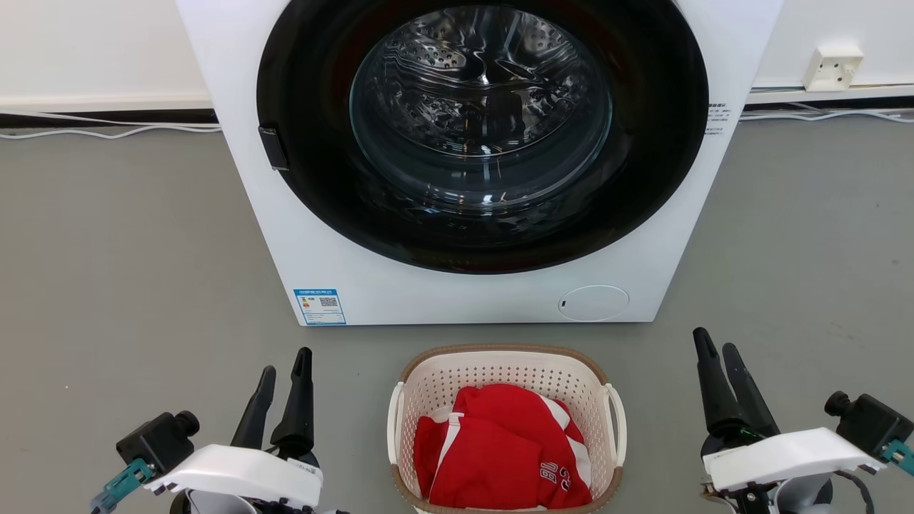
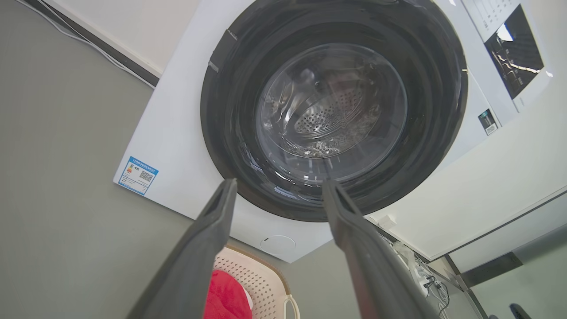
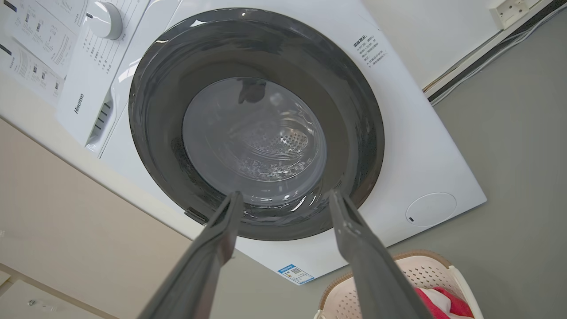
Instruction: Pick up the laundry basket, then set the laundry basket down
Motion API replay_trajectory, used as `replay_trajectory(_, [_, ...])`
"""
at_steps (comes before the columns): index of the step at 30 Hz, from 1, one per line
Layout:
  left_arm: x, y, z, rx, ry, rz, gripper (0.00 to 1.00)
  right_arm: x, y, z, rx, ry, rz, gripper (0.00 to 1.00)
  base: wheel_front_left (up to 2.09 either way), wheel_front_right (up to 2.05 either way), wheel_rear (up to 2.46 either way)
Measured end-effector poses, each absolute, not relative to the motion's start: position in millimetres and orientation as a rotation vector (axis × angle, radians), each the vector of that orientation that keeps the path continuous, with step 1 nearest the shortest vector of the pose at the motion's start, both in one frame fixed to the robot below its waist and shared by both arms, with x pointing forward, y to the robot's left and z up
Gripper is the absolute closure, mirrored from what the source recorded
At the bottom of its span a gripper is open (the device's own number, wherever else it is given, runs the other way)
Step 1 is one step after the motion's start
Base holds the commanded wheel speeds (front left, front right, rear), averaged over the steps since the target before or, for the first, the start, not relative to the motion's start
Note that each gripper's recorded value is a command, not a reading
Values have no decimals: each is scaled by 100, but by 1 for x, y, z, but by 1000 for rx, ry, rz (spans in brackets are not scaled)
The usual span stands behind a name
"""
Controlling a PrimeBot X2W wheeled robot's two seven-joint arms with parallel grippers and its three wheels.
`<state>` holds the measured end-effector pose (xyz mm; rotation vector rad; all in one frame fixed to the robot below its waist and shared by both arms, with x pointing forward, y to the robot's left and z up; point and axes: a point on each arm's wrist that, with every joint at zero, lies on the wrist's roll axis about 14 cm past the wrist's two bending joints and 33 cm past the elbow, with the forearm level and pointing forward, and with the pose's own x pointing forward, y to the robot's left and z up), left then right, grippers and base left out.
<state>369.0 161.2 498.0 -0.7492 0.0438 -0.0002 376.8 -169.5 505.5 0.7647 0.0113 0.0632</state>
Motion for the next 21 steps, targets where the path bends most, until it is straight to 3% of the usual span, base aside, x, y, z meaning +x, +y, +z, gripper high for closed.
replay_trajectory(21, [371, 150, 518, -518, -39, -49, 0, 376, -171, 515, 534, -48, 76, 0, 0, 0, 0])
